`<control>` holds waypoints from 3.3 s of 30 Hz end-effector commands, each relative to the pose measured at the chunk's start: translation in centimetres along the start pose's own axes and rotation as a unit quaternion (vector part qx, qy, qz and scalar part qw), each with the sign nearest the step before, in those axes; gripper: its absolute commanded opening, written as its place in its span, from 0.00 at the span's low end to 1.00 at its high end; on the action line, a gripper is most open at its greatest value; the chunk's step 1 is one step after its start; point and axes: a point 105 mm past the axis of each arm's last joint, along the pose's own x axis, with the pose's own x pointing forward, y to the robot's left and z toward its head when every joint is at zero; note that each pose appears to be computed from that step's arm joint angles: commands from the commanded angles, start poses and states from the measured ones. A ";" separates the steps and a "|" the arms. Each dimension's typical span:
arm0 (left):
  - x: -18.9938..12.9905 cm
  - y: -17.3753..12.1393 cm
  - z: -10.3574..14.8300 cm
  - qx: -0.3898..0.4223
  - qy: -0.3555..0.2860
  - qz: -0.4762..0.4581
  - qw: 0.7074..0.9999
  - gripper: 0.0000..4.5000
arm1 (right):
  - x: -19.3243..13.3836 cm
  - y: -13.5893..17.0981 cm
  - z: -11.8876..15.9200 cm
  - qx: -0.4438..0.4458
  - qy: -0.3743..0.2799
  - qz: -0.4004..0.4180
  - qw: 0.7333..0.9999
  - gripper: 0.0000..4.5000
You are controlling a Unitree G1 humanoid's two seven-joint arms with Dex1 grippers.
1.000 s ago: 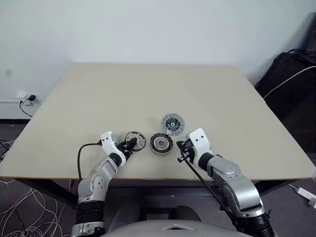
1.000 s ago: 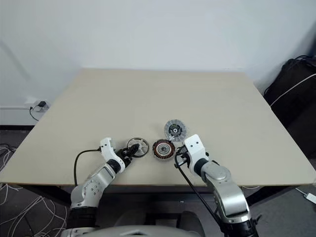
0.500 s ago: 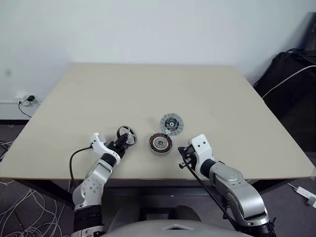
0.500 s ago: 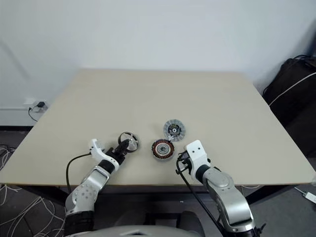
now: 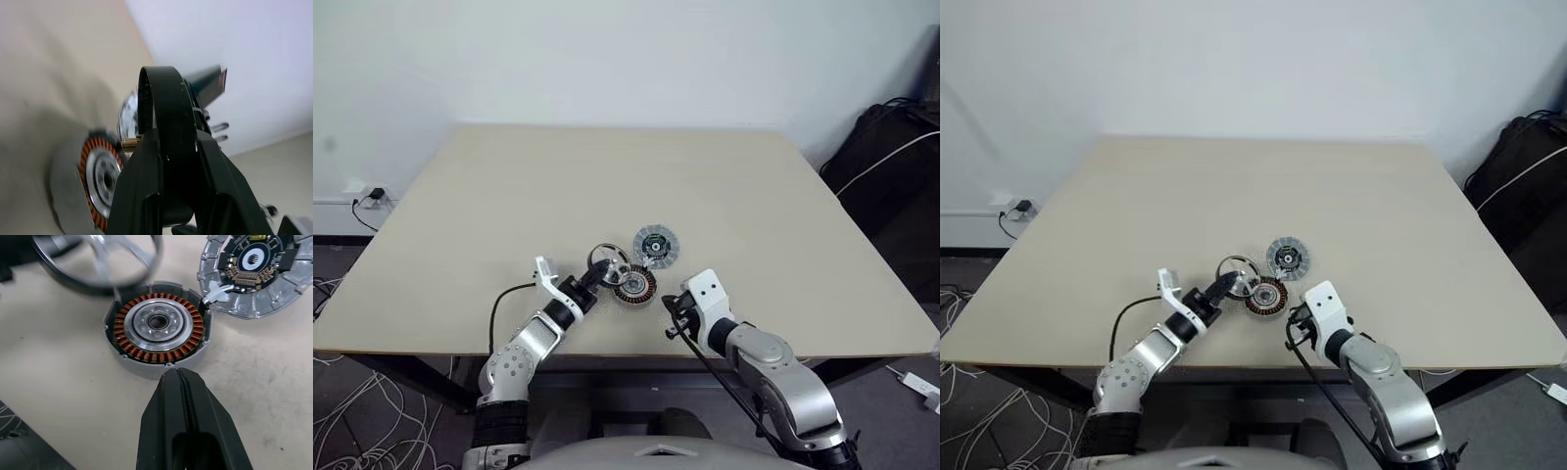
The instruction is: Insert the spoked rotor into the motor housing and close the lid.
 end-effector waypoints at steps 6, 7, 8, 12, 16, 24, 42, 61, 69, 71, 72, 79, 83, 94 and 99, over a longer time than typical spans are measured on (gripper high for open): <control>4.6 -4.9 -3.1 -0.058 0.026 -0.099 0.993 0.09 | -0.7 0.4 1.5 -0.004 -0.035 -0.007 0.999 0.00; 4.8 -5.0 -3.2 -0.058 0.029 -0.101 0.993 0.09 | -0.7 0.4 1.5 -0.004 -0.035 -0.008 0.999 0.00; 5.0 -5.0 -3.3 -0.059 0.032 -0.104 0.992 0.09 | -0.7 0.5 1.6 -0.003 -0.036 -0.009 0.999 0.00; 5.4 -5.2 -3.7 -0.063 0.040 -0.110 0.991 0.09 | -0.8 0.5 1.6 -0.001 -0.037 -0.010 0.999 0.00; 5.8 -5.3 -4.3 -0.064 0.052 -0.111 0.990 0.09 | -0.8 0.6 1.6 -0.001 -0.038 -0.011 0.999 0.00; 5.6 -4.0 -4.4 -0.057 0.059 -0.083 0.993 0.25 | -0.9 0.4 1.7 0.000 -0.040 -0.016 0.999 0.00; 3.8 -3.8 -1.6 0.037 0.015 -0.063 0.997 0.99 | -0.4 0.3 1.7 -0.007 -0.035 -0.004 0.999 0.00; 1.6 -1.6 2.8 0.540 -0.119 0.086 0.829 0.96 | 0.5 0.5 2.6 -0.006 -0.057 -0.006 0.998 0.00; -2.1 0.5 1.8 0.600 -0.082 0.073 0.793 0.41 | 3.5 0.2 3.5 -0.001 -0.073 -0.019 0.997 0.00; -2.5 0.7 1.5 0.610 -0.072 0.065 0.787 0.26 | 4.2 0.3 4.0 -0.005 -0.079 -0.016 0.997 0.00; -2.7 0.7 1.5 0.608 -0.076 0.067 0.787 0.19 | 4.6 0.4 4.3 -0.006 -0.082 -0.012 0.997 0.00; -3.4 1.7 -0.2 0.612 -0.040 0.071 0.787 0.01 | 7.2 0.7 4.2 -0.016 -0.061 0.020 0.998 0.00; -3.6 2.6 -1.1 0.605 -0.026 0.083 0.792 0.01 | 7.9 1.0 2.5 -0.020 -0.021 0.048 0.998 0.00; -3.1 1.2 -1.6 0.578 -0.035 0.058 0.813 0.01 | 4.8 1.1 4.1 -0.156 -0.004 0.149 0.976 0.00; -2.8 0.7 -1.8 0.574 -0.031 0.050 0.817 0.00 | 3.3 1.3 3.5 -0.249 0.053 0.207 0.945 0.21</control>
